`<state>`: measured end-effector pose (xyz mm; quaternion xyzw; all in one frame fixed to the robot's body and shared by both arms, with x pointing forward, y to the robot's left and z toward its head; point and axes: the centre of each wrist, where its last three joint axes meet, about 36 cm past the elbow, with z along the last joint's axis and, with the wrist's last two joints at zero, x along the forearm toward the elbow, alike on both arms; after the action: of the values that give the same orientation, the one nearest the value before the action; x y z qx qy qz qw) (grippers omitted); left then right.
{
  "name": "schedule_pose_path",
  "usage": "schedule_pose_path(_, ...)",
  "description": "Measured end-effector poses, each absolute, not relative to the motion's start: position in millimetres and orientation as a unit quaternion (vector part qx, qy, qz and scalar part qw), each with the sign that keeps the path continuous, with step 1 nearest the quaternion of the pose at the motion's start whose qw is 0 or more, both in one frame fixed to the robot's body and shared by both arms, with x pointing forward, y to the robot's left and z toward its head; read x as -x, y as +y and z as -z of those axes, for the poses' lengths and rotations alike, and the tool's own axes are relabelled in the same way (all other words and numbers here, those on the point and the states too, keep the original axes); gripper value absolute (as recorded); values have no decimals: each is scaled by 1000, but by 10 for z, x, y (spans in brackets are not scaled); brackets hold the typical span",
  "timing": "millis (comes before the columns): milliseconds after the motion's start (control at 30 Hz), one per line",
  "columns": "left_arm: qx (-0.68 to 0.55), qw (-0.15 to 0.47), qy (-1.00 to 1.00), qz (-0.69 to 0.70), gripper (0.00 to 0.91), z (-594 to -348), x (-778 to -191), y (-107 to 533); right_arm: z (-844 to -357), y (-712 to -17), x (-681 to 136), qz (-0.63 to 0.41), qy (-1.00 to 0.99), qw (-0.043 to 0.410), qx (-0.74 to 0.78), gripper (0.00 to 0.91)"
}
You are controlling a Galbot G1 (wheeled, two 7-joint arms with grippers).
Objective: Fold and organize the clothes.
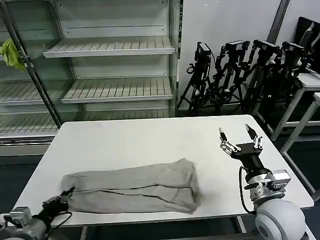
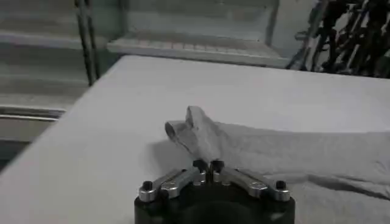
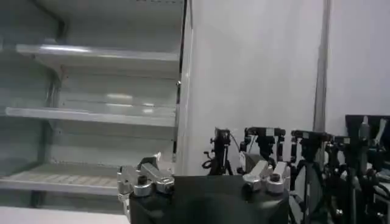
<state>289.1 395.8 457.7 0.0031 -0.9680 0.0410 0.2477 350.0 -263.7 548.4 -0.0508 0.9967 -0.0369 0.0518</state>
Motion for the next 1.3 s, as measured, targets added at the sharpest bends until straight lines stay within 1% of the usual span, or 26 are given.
schedule_pose_path(167,-31,242,-970,-11,40,-4727,-2884,4209,-5467,-2587,-3541,34,996,52,59,907)
schedule_pose_path(433,-60,226,-972,32,40,-5050,-2852,4488,-5481,-2561,-3586,36,996,56,66,907)
schedule_pose_path(567,-59,215,-974,32,40,-5175,-2838,4475,-5497,-2586,-3624,42,995,58,64,907)
schedule_pose_path(733,-33,201,-979,12,40,-5308,-2849,4296,-5510,-2649,-3675,53,995,62,58,907)
schedule_pose_path(933,25,188,-981,-27,40,-5392,-2921,3959,-5534,-2761,-3720,74,994,62,47,907)
schedule_pose_path(1133,93,183,-976,-76,50,-5368,-3008,3596,-5544,-2863,-3738,95,993,59,33,907)
schedule_pose_path(1300,144,182,-967,-108,40,-5319,-3082,3291,-5545,-2954,-3739,111,992,52,19,907)
